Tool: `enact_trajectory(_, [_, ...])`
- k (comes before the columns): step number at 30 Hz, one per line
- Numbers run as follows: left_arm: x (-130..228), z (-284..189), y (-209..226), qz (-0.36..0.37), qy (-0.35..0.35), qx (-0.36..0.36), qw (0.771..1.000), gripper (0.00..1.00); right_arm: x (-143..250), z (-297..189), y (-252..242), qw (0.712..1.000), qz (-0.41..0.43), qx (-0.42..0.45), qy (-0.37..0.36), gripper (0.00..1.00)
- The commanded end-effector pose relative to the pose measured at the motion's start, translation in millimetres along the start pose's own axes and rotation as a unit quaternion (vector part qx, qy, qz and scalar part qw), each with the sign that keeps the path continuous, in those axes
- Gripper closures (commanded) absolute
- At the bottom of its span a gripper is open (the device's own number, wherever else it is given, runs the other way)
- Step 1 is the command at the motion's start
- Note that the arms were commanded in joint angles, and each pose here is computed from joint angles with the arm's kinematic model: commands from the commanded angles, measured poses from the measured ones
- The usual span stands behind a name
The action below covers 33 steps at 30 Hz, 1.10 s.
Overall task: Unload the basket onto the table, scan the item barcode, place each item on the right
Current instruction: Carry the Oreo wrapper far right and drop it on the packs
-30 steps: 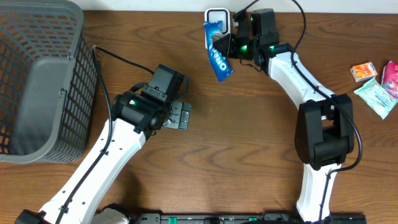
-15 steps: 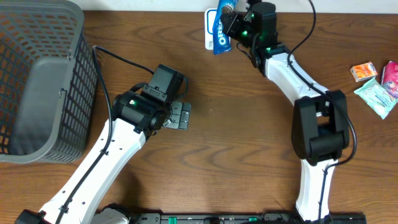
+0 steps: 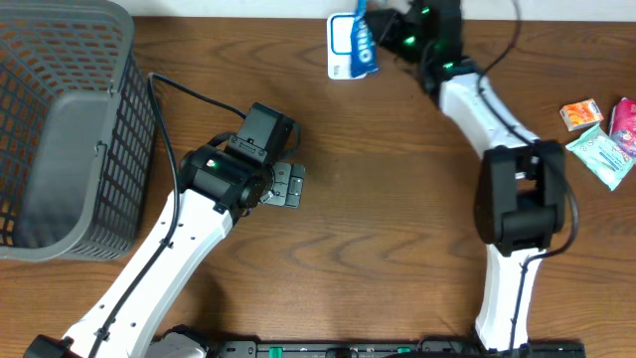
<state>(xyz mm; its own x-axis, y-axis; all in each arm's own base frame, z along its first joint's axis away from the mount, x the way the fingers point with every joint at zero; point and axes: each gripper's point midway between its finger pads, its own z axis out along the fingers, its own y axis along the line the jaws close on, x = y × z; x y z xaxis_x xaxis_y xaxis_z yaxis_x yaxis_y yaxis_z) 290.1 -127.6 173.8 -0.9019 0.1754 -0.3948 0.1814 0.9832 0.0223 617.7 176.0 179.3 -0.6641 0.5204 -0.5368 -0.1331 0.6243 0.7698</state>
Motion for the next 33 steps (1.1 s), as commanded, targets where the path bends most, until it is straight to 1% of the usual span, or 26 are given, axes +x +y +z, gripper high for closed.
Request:
enact_trajectory(1, [1,1,2,0.000,0.002,-0.004,1.000,0.02,-65,-70,-28,0.996,-0.003,0.074,-0.044,0.99])
enact_trajectory(4, [1,1,2,0.000,0.002,-0.004,1.000,0.02,-91,-137,-83,0.979,0.003,0.196,-0.059,0.99])
enact_trajectory(5, [1,1,2,0.000,0.002,-0.004,1.000,0.02,-94,-149,-92,0.974,0.005,0.216,-0.061,0.99])
enact_trajectory(7, [1,1,2,0.000,0.002,-0.004,1.000,0.02,-105,-190,-121,0.959,0.016,0.276,-0.070,0.99])
enact_trajectory(8, [1,1,2,0.000,0.002,-0.004,1.000,0.02,-111,-226,-148,0.942,0.029,0.326,-0.075,0.99])
enact_trajectory(9, [1,1,2,0.000,0.002,-0.004,1.000,0.02,-112,-240,-159,0.936,0.032,0.343,-0.074,0.99])
enact_trajectory(10, [1,1,2,0.000,0.002,-0.004,1.000,0.02,-112,-267,-182,0.925,0.034,0.372,-0.064,0.99])
enact_trajectory(13, [1,1,2,0.000,0.002,-0.004,1.000,0.02,-105,-304,-217,0.908,0.028,0.416,-0.034,0.99])
enact_trajectory(16, [1,1,2,0.000,0.002,-0.004,1.000,0.02,-96,-343,-259,0.876,0.043,0.480,-0.019,0.99])
enact_trajectory(17, [1,1,2,0.000,0.002,-0.004,1.000,0.02,-90,-356,-279,0.862,0.050,0.504,-0.012,0.73])
enact_trajectory(18, [1,1,2,0.000,0.002,-0.004,1.000,0.02,-88,-358,-284,0.860,0.053,0.508,-0.009,0.55])
enact_trajectory(19, [1,1,2,0.000,0.002,-0.004,1.000,0.02,-84,-362,-295,0.855,0.061,0.515,-0.003,0.30])
enact_trajectory(20, [1,1,2,0.000,0.002,-0.004,1.000,0.02,-76,-362,-308,0.852,0.073,0.518,0.007,0.15])
enact_trajectory(22, [1,1,2,0.000,0.002,-0.004,1.000,0.02,-64,-357,-319,0.851,0.086,0.518,0.026,0.11])
enact_trajectory(24, [1,1,2,0.000,0.002,-0.004,1.000,0.02,-46,-352,-329,0.846,0.102,0.521,0.057,0.10])
enact_trajectory(25, [1,1,2,0.000,0.002,-0.004,1.000,0.02,-42,-353,-328,0.844,0.105,0.523,0.063,0.01])
enact_trajectory(29, [1,1,2,0.000,0.002,-0.004,1.000,0.02,-45,-365,-312,0.841,0.104,0.528,0.061,0.01])
enact_trajectory(33, [1,1,2,0.000,0.002,-0.004,1.000,0.02,-67,-389,-271,0.841,0.082,0.535,0.023,0.01])
